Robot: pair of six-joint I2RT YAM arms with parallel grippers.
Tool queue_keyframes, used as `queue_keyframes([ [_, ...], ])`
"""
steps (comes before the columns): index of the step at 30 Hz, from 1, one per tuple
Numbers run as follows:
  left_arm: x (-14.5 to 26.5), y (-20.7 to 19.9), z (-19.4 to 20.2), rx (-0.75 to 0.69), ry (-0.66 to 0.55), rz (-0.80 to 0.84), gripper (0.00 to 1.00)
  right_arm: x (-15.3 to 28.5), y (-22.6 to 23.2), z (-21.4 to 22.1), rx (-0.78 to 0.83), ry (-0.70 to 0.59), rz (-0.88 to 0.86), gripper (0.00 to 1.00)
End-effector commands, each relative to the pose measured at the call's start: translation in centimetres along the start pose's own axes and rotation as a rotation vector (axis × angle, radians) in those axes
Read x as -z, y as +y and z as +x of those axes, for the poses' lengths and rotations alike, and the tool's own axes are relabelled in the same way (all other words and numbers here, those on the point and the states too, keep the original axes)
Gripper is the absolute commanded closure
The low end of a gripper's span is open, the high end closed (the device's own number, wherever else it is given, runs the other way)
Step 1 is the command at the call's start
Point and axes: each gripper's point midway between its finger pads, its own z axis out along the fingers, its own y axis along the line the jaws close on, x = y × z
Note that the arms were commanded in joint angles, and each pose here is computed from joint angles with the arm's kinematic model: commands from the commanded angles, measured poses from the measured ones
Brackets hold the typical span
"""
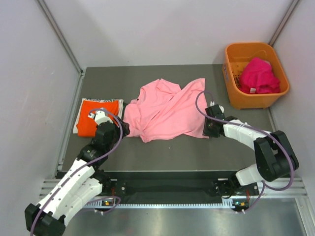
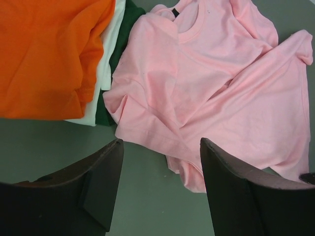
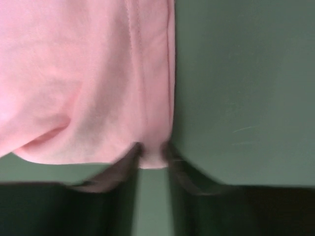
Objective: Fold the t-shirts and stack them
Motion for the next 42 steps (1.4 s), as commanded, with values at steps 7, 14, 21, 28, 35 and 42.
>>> queue_keyframes([
  [7,-0.2,-0.7,-0.2,-0.019,0.009,0.020,0.31,0.7,-2.4,-2.6,0.006,-0.062,0.107,1.00],
  [14,-1.8,-1.6,3.6,-0.042,0.150,0.080,0.30,1.7,-8.6,-5.3,-0.263,-0.205,0.140,1.00],
  [21,-3.9,-1.6,6.8,-0.050,0.283,0.052,0.33,1.4,-9.8,-6.2,-0.290,-0.255,0.088,1.00],
  [28,-4.8,-0.1,7.2,-0.084,0.299,-0.049,0.40,0.6,-9.2,-6.2,-0.282,-0.235,0.061,1.00],
  [35,-5.5,1.8,7.4,-0.116,0.283,-0.138,0.45,1.0,-9.1,-6.3,-0.279,-0.258,0.047,1.00],
  [42,-7.1,2.2,7.2,-0.145,0.262,-0.181,0.56,1.2,-9.0,-6.3,-0.278,-0.264,0.038,1.00],
])
